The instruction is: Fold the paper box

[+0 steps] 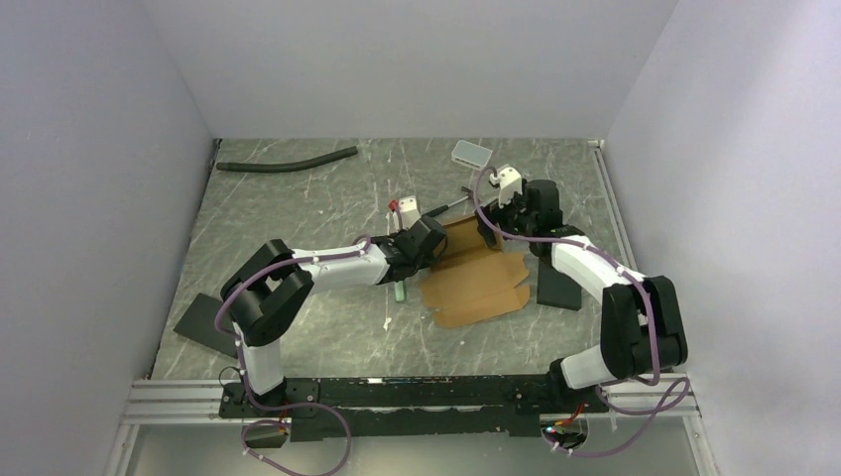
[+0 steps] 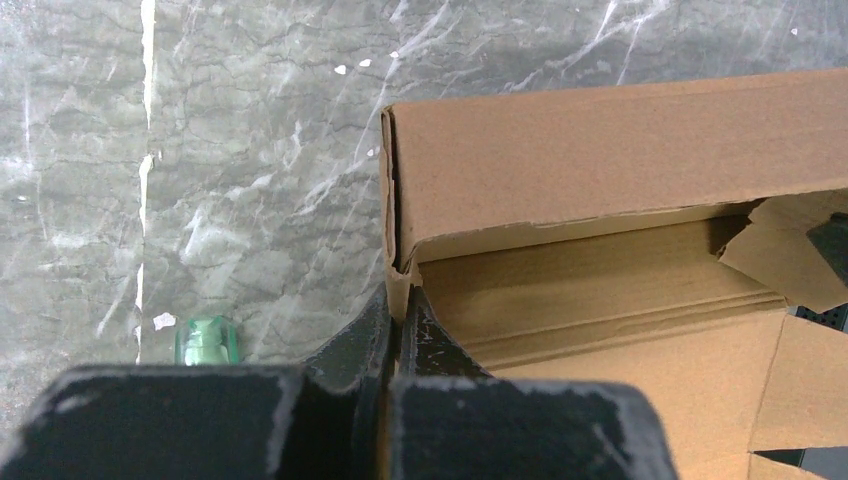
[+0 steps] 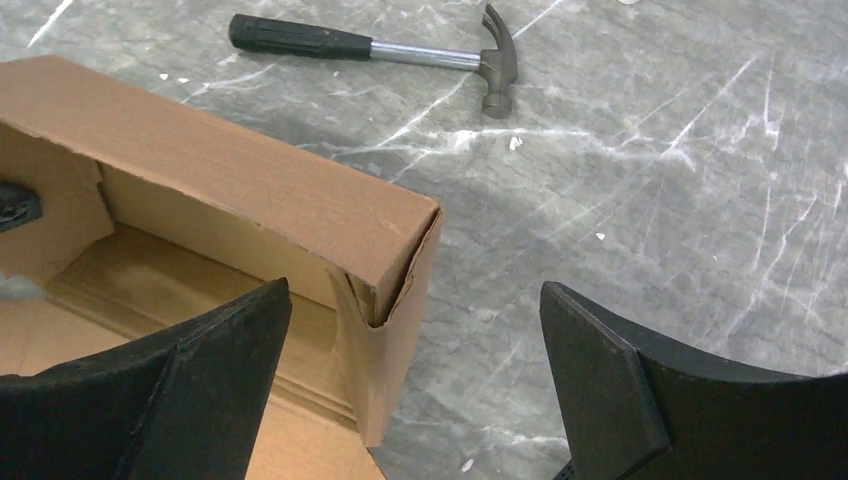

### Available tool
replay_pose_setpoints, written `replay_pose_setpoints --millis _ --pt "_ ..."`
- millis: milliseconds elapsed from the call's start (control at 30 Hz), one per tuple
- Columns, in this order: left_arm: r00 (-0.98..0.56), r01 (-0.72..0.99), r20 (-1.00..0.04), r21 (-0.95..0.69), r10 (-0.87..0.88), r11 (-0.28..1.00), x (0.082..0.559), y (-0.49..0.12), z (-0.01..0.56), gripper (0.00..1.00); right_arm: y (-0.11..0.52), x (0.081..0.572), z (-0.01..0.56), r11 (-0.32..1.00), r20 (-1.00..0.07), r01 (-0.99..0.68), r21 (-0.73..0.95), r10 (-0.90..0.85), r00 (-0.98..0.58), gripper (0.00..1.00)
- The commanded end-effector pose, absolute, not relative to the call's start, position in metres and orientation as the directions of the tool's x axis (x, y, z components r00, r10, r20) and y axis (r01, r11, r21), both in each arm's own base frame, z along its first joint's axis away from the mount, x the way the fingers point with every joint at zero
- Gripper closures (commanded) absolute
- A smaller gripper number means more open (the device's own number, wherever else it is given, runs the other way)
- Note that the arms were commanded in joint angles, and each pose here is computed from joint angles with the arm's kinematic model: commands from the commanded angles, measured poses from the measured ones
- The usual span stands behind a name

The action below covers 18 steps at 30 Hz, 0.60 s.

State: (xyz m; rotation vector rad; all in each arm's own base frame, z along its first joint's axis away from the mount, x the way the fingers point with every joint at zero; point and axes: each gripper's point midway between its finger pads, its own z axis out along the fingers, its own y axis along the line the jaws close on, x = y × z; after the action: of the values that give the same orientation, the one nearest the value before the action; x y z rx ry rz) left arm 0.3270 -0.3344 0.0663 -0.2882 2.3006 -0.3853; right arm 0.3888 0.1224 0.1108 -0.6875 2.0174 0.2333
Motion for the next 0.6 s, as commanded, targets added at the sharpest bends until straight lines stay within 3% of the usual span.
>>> replay_pose_setpoints --millis 0,267,367,400,433,467,500,533,567 --pt "-0.659 -0.104 -0.669 -0.371 -0.344 0.923 0.333 -0.339 0.073 1.00 0.135 0.387 0.137 0.778 -0.872 -0.622 -0.082 -0.358 -0.333 0.00" --pt "-0.662 -0.100 -0.664 -0.383 -0.349 0.918 0.332 -0.341 0.073 1.00 0.121 0.398 0.108 0.819 -0.819 -0.567 -0.088 -0.383 -0.427 0.00" --pt "-0.668 -0.093 -0.658 -0.390 -0.348 0.916 0.331 -0.343 0.073 1.00 0.116 0.403 0.099 0.832 -0.804 -0.544 -0.109 -0.396 -0.444 0.08" --pt "-0.671 -0.088 -0.656 -0.393 -0.346 0.915 0.330 -0.345 0.072 1.00 0.114 0.406 0.096 0.837 -0.800 -0.532 -0.124 -0.402 -0.445 0.14" --pt "-0.672 -0.087 -0.653 -0.397 -0.348 0.914 0.331 -0.346 0.072 1.00 0.113 0.410 0.094 0.840 -0.800 -0.524 -0.141 -0.409 -0.439 0.28" --pt "-0.674 -0.083 -0.651 -0.401 -0.348 0.912 0.330 -0.347 0.072 1.00 0.113 0.412 0.091 0.838 -0.791 -0.522 -0.158 -0.424 -0.441 0.54" --pt "-0.677 -0.083 -0.649 -0.400 -0.346 0.913 0.330 -0.348 0.071 1.00 0.112 0.414 0.088 0.842 -0.782 -0.510 -0.179 -0.436 -0.445 0.92" --pt "-0.678 -0.084 -0.649 -0.399 -0.347 0.913 0.330 -0.347 0.071 1.00 0.110 0.416 0.087 0.846 -0.778 -0.492 -0.206 -0.447 -0.442 1.00" --pt "-0.678 -0.084 -0.648 -0.400 -0.347 0.912 0.330 -0.348 0.072 1.00 0.109 0.416 0.087 0.844 -0.772 -0.484 -0.232 -0.462 -0.435 1.00"
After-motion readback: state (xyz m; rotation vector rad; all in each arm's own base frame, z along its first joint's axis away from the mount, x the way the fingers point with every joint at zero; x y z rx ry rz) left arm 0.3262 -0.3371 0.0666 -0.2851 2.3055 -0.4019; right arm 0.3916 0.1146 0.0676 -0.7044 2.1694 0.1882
